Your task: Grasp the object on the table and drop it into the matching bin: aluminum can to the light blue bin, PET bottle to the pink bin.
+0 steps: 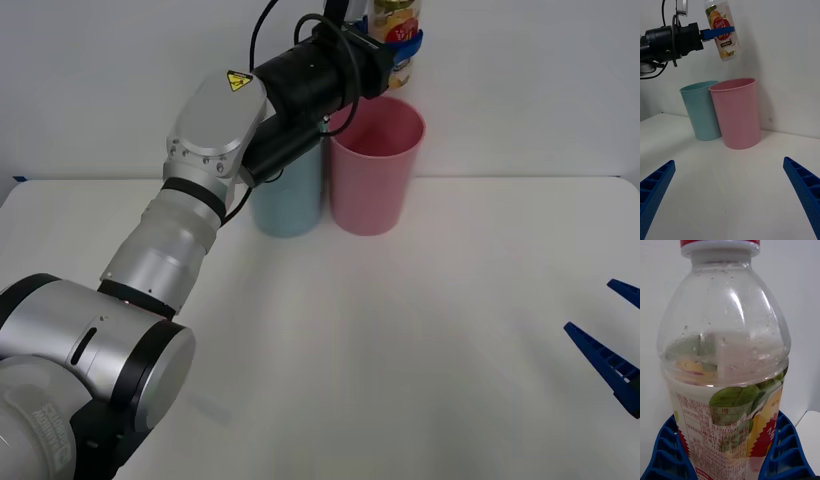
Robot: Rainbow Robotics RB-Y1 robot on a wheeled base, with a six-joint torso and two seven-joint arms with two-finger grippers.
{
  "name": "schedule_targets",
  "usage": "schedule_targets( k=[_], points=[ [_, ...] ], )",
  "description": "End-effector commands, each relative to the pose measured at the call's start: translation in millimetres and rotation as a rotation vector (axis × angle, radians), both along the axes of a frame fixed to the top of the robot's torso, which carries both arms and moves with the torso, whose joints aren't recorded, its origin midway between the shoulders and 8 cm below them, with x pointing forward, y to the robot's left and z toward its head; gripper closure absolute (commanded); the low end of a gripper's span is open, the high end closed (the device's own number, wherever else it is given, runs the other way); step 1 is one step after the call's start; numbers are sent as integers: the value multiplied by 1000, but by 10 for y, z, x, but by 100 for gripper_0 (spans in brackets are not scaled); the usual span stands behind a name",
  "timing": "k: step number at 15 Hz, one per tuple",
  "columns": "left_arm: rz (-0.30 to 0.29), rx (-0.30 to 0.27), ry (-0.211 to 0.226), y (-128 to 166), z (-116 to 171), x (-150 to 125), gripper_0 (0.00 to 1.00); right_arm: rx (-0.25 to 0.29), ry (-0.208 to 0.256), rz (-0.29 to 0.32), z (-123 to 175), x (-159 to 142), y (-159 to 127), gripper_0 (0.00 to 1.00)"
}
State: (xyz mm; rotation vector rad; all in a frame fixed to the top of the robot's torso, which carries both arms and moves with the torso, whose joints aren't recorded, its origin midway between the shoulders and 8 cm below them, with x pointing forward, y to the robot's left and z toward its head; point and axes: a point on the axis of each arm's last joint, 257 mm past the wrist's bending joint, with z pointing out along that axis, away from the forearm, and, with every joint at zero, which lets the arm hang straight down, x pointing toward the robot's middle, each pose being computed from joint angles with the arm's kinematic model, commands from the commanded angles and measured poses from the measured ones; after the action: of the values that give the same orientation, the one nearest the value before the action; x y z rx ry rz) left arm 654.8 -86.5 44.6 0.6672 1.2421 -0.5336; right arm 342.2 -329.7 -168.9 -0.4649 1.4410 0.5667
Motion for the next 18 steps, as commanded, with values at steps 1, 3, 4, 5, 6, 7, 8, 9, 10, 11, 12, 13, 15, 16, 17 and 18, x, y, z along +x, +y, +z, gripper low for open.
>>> schedule_targets(
  k=[1, 3, 4, 5, 6, 7, 8, 9, 10, 11, 12, 13, 15, 16, 17, 18],
  points=[
    [3, 1, 0, 7, -9, 5, 100, 0, 0, 0, 0, 0, 0, 0],
    [3, 2, 0, 13, -10, 6, 43, 0, 0, 0, 0, 0, 0, 0],
    [4, 9, -2, 31, -23, 11, 0, 0, 0, 0, 0, 0, 0, 0],
    [1, 13, -2, 34, -29, 9, 0, 0, 0, 0, 0, 0, 0, 0],
    [1, 11, 0, 48, -26, 13, 0, 0, 0, 0, 0, 0, 0, 0],
    [-1, 10, 1, 57, -25, 14, 0, 0, 0, 0, 0, 0, 0, 0],
    [-1, 6, 2, 68, -19, 16, 0, 0, 0, 0, 0, 0, 0, 0],
    [-3, 2, 7, 91, -19, 22, 0, 0, 0, 0, 0, 0, 0, 0],
    [-4, -6, 8, 125, 4, 28, 0, 0, 0, 0, 0, 0, 0, 0],
    [-5, -11, 12, 169, 8, 39, 0, 0, 0, 0, 0, 0, 0, 0],
    [0, -15, 18, 212, -12, 54, 0, 0, 0, 0, 0, 0, 0, 0],
    [7, -23, 21, 266, -17, 74, 0, 0, 0, 0, 0, 0, 0, 0],
    [29, -40, 31, 466, -43, 138, 0, 0, 0, 0, 0, 0, 0, 0],
    [36, -48, 33, 577, -45, 158, 0, 0, 0, 0, 0, 0, 0, 0],
    [46, -63, 34, 753, -46, 171, 0, 0, 0, 0, 0, 0, 0, 0],
    [53, -80, 31, 911, -30, 167, 0, 0, 0, 0, 0, 0, 0, 0]
  ],
)
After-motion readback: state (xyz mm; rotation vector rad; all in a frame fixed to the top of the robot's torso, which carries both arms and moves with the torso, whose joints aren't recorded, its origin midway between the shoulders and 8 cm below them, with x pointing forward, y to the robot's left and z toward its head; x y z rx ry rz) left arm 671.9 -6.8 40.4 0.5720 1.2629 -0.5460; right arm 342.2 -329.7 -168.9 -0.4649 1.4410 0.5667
